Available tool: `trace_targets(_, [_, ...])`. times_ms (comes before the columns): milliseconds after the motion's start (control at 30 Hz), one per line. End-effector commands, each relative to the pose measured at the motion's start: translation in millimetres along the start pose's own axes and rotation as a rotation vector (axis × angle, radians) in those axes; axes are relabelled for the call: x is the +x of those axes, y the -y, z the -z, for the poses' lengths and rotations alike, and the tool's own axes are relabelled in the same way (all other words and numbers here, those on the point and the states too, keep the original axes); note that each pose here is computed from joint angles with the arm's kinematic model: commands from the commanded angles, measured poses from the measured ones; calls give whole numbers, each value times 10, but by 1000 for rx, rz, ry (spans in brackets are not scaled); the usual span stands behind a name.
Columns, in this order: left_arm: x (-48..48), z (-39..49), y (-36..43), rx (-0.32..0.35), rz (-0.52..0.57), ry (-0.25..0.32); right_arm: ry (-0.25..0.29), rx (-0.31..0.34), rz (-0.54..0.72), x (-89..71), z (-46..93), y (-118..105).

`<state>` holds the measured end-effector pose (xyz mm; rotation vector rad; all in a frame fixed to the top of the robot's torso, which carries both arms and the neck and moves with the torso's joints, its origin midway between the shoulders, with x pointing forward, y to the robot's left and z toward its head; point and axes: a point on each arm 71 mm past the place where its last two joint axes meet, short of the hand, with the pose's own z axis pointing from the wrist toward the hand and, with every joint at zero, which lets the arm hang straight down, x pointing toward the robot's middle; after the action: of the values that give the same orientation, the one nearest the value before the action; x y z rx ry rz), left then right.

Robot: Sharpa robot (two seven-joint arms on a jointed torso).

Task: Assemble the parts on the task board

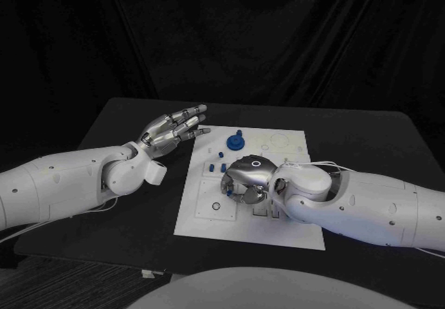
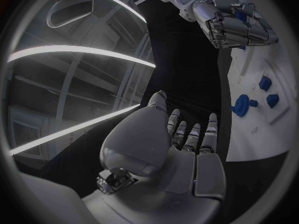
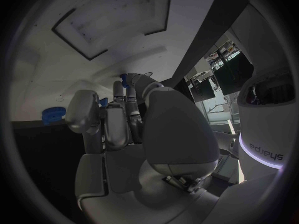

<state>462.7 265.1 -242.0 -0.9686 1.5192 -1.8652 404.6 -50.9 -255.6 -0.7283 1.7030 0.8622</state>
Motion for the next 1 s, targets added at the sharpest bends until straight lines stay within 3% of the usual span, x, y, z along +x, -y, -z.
trace_targets(33, [15,-4,-4,7,16,-9,-34,29,5,42,0,15])
trace_targets(233, [13,-2,-10,4,17,-10,-58,50,8,61,1,35])
trace_targets(500, [10,0,-20,1,18,-10,-51,62,7,59,9,49])
trace_targets(833, [0,13,-30,-2,19,-7,46,61,-3,-20,121,90])
trace_targets(1000, [-6,13,-35,-3,18,-6,93,62,14,-181,180,135])
